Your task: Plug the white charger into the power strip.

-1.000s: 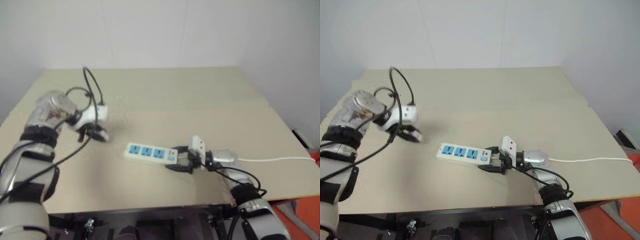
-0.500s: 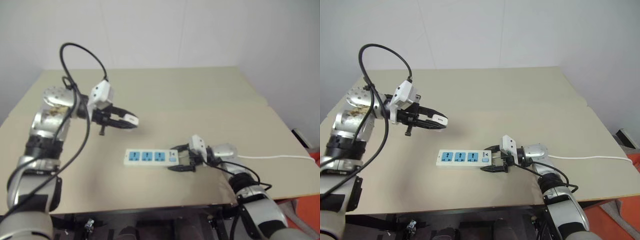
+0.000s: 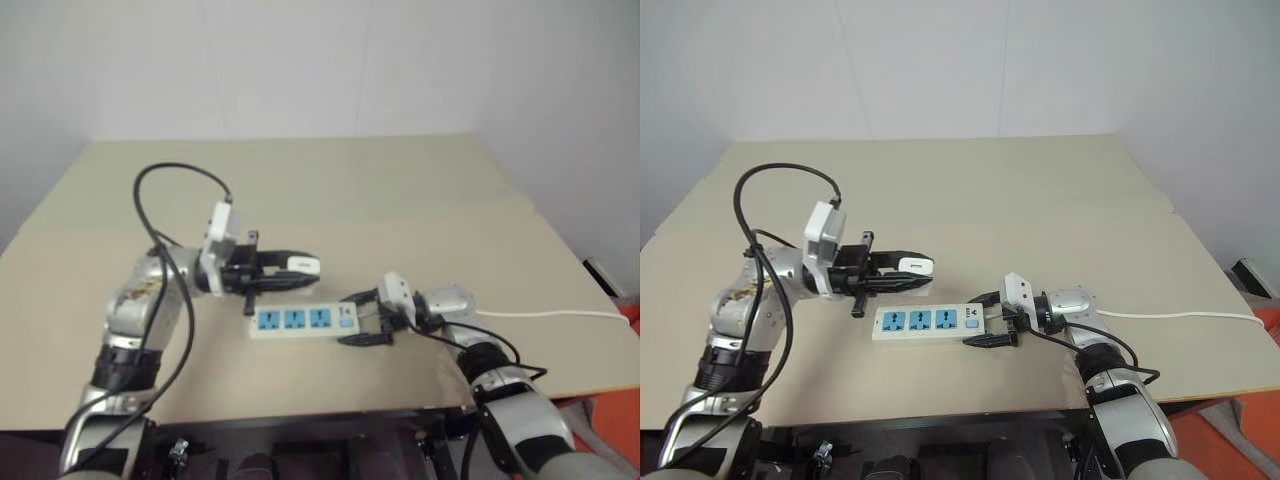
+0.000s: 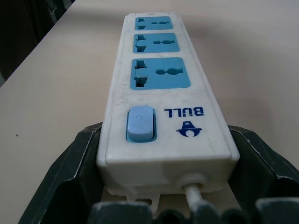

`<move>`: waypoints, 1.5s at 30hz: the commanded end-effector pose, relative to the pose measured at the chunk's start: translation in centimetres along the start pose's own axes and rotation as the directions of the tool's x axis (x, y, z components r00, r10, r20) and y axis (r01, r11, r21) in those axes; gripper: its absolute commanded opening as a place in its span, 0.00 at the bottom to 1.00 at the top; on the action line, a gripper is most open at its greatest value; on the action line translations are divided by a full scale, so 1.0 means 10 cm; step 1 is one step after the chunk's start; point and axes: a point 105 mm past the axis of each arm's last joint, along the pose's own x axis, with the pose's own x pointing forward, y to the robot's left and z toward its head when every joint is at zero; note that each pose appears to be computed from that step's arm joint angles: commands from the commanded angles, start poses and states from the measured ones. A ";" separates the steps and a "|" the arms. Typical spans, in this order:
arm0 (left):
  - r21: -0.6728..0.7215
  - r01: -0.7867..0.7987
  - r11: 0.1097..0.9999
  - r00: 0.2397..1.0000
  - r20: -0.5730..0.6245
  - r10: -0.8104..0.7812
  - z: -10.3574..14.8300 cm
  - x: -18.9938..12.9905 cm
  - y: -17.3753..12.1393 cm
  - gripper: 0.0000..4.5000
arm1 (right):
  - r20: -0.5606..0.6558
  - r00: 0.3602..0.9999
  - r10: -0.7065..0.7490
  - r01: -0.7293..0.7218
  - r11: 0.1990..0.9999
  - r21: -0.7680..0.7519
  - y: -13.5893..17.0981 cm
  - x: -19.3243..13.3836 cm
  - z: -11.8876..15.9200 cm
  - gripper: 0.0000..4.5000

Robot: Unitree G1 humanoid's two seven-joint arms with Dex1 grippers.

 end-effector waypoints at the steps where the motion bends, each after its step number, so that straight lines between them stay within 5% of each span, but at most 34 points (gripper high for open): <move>1: 0.027 0.009 1.000 1.000 0.026 -0.010 0.04 0.05 -0.03 0.23 | -0.043 0.998 0.040 -0.040 0.999 -0.018 0.03 0.01 -0.02 0.76; 21: -0.043 -0.005 0.999 0.998 -0.064 0.003 -0.58 0.22 0.05 0.23 | -0.038 0.999 -0.004 0.004 1.000 -0.016 0.00 0.03 -0.02 0.76; 45: -0.048 -0.005 0.999 0.994 -0.108 0.000 -0.71 0.21 0.07 0.23 | -0.024 0.999 -0.037 0.037 0.999 -0.002 0.00 0.04 -0.02 0.76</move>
